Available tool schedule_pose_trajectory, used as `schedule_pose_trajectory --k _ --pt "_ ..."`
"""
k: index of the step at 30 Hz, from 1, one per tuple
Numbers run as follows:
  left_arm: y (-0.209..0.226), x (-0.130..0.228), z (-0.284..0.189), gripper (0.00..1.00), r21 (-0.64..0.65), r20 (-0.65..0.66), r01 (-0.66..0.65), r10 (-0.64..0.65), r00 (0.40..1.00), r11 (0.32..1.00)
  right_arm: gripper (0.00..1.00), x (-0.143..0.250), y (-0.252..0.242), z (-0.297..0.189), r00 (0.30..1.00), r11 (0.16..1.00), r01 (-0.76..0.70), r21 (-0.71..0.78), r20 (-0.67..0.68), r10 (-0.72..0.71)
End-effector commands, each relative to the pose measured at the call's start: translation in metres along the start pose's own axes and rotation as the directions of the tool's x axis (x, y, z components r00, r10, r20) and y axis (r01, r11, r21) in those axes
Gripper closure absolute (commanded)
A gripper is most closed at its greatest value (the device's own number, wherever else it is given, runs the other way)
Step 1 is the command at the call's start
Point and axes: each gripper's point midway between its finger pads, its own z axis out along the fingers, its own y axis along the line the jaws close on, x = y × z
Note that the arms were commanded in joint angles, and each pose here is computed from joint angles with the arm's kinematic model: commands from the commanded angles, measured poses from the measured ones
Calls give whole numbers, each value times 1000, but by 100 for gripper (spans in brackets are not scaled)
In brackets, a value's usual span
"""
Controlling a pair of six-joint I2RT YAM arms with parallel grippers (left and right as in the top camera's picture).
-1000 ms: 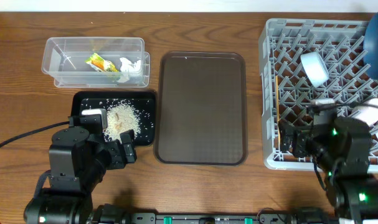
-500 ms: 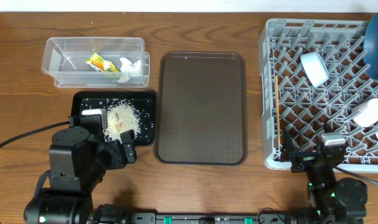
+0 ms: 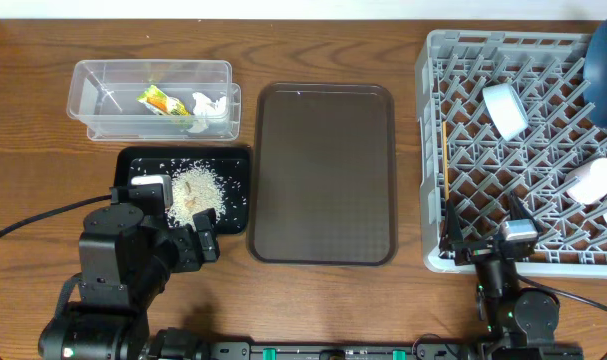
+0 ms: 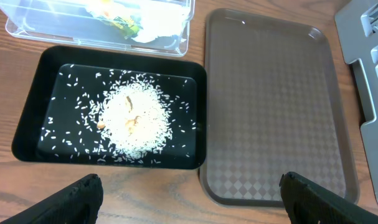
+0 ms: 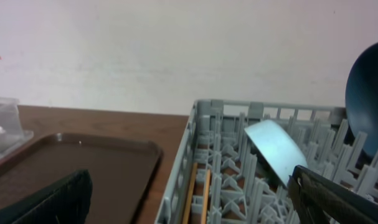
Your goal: Sort waste into correct bins and load items into the dishwasher rack
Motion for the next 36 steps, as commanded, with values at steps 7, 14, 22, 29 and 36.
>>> schedule_pose_trajectory --k 7,14,22,29,36 --pt "2 1 1 6 -13 -2 2 -2 1000 1000 1 34 -10 -2 992 999 -2 52 -128 9" --pt "2 1 1 6 -13 -2 2 -2 1000 1000 1 34 -10 -2 992 999 -3 51 -127 10" --pt "2 1 1 6 -13 -2 2 -2 1000 1000 1 34 -10 -2 992 999 -3 51 -127 10" --pt "2 1 1 6 -13 -2 1 -2 1000 1000 1 34 -10 -2 992 999 -3 51 -127 10" --pt "2 1 1 6 -13 -2 2 -2 1000 1000 1 34 -10 -2 992 999 -3 51 -127 10"
